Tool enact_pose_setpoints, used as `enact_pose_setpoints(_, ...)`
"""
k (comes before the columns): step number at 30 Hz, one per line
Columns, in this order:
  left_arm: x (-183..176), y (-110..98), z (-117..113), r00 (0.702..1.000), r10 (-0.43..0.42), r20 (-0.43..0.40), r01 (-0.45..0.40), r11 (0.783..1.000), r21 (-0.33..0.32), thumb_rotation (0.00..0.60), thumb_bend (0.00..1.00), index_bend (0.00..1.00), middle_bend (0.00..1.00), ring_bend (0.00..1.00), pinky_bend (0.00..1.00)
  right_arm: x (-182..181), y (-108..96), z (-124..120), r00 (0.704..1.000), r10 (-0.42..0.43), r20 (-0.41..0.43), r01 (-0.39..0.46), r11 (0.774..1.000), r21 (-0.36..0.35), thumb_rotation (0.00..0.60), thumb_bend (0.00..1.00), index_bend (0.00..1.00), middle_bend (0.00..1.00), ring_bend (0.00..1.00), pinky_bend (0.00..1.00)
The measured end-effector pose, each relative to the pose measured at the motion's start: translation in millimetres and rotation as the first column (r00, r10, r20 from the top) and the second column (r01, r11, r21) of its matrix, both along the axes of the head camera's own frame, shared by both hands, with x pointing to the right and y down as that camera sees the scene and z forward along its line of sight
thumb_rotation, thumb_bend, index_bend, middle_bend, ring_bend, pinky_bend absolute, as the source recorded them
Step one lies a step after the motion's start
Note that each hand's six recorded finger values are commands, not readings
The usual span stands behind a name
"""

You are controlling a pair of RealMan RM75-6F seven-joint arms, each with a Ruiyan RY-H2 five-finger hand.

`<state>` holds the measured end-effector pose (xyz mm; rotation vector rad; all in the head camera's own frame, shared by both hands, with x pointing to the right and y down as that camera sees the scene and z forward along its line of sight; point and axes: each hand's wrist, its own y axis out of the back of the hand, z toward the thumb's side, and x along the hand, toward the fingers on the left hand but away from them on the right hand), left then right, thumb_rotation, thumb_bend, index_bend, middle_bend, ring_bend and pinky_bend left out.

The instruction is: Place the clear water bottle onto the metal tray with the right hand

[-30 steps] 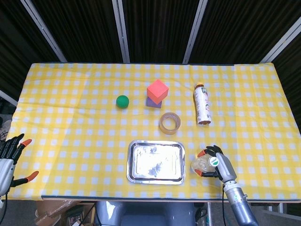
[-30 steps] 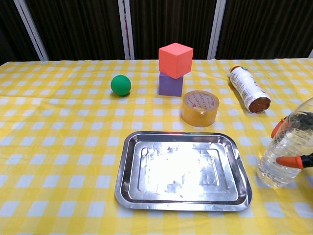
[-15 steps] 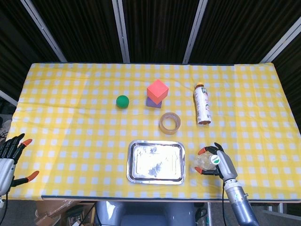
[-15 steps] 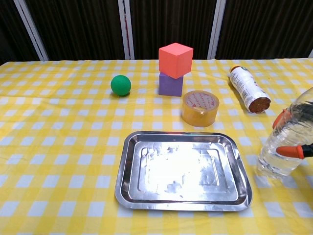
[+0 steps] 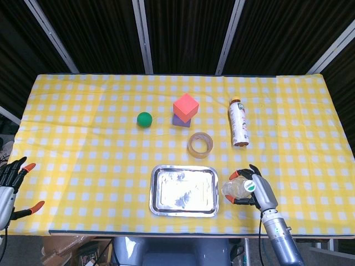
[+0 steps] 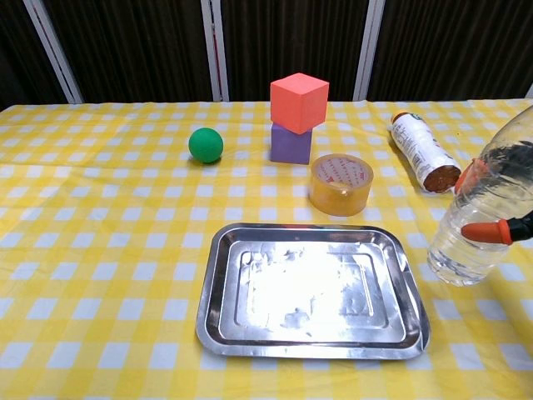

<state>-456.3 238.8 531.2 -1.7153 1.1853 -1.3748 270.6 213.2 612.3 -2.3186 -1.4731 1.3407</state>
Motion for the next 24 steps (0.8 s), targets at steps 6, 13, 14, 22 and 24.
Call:
enact_pose_setpoints(6, -1.3, -0.2, -1.3, 1.000, -0.004, -0.006, 0.004, 1.000, 0.001, 0.600, 0.16, 0.13, 0.00, 0.00, 0.00, -15.7, -1.5, -7.2, 0.999, -0.032, 0.013, 0.032, 0.999, 0.008, 0.600, 0.42, 0.72, 0.58, 0.25, 0.00)
enact_pose_setpoints(13, -0.4, -0.1, 0.2, 1.000, 0.000, -0.007, 0.000, 1.000, -0.005, 0.600, 0.16, 0.13, 0.00, 0.00, 0.00, -34.8, -2.0, -19.0, 0.998, -0.061, 0.008, 0.061, 0.998, 0.024, 0.600, 0.43, 0.72, 0.58, 0.25, 0.00)
enact_pose_setpoints(14, -0.2, -0.1, 0.1, 1.000, 0.001, -0.008, -0.001, 1.000, -0.005, 0.600, 0.16, 0.13, 0.00, 0.00, 0.00, -38.0, -1.5, -19.9, 0.998, -0.062, 0.010, 0.062, 0.998, 0.026, 0.600, 0.43, 0.72, 0.58, 0.25, 0.00)
enact_pose_setpoints(22, -1.8, -0.5, -2.3, 1.000, -0.005, -0.017, 0.005, 1.000, 0.000, 0.600, 0.16, 0.13, 0.00, 0.00, 0.00, -56.5, -0.2, -26.8, 0.997, -0.060, 0.039, 0.060, 0.998, 0.016, 0.600, 0.43, 0.72, 0.58, 0.25, 0.00)
enact_pose_setpoints(24, -2.3, -0.6, -2.1, 1.000, -0.006, -0.018, 0.006, 1.000, -0.002, 0.600, 0.16, 0.13, 0.00, 0.00, 0.00, -57.1, -1.9, -29.6, 0.997, -0.061, 0.037, 0.060, 0.998, 0.022, 0.600, 0.43, 0.72, 0.58, 0.25, 0.00)
